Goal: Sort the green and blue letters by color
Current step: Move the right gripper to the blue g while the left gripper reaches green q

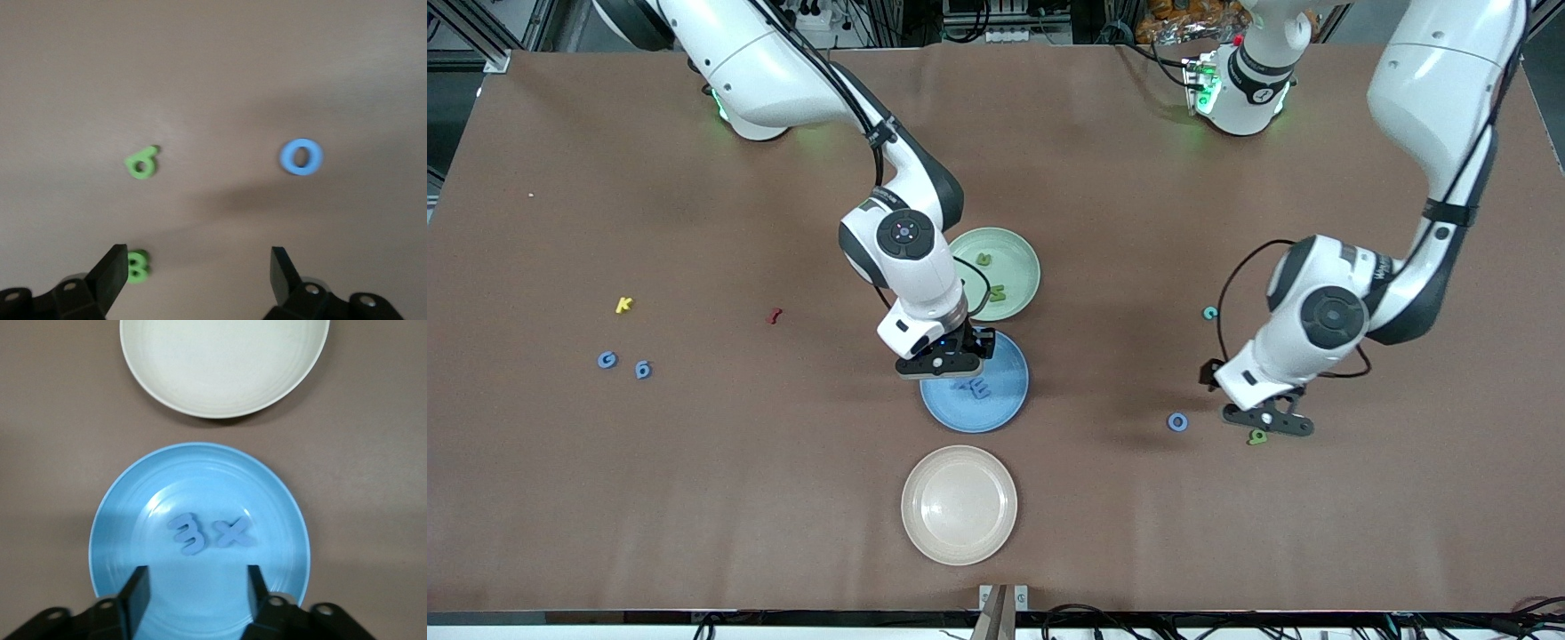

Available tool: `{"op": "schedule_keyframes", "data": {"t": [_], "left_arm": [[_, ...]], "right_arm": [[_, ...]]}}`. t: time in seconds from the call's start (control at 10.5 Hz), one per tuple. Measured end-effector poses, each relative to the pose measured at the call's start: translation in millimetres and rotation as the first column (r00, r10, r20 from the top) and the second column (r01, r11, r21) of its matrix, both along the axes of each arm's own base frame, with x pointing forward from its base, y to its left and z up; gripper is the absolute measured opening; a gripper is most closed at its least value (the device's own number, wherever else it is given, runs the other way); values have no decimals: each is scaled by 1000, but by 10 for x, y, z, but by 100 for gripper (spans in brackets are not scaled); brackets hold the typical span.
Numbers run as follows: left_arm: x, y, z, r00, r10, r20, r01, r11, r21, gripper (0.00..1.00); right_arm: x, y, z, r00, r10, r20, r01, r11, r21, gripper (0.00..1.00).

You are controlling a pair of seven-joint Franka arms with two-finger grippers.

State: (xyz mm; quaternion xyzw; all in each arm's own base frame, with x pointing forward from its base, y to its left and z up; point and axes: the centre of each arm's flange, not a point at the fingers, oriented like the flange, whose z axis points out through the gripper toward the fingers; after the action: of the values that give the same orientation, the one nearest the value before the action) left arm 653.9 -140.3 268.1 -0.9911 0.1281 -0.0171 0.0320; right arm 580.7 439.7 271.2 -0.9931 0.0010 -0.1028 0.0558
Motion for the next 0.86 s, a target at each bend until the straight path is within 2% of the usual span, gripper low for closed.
{"op": "schedule_keyframes", "data": {"t": [0.19, 0.29, 0.48, 0.57, 0.76, 0.86], "left_arm": [[116, 367, -132, 994, -106, 8, 106, 994, -12, 94], [150, 463, -211, 981, -195, 4, 195, 981, -14, 93], [211, 577, -377, 918, -396, -3, 396, 918, -19, 89], [244, 648, -437, 879, -477, 11, 477, 879, -20, 82], [313, 874, -539, 792, -610, 38, 610, 792, -11, 79], [353, 971, -576, 762, -646, 46, 647, 763, -7, 79]], "right_arm": [[139, -145, 66, 1000, -28, 13, 28, 1000, -3, 90], [222, -295, 114, 999, -51, 5, 51, 999, -16, 100], [374, -781, 208, 994, -105, -16, 104, 993, -53, 100], [442, -1110, 208, 994, -107, -27, 104, 991, -78, 100], [613, -1964, 134, 992, -109, -55, 102, 987, -124, 100], [698, -2428, 79, 993, -98, -70, 87, 986, -145, 100]]}}
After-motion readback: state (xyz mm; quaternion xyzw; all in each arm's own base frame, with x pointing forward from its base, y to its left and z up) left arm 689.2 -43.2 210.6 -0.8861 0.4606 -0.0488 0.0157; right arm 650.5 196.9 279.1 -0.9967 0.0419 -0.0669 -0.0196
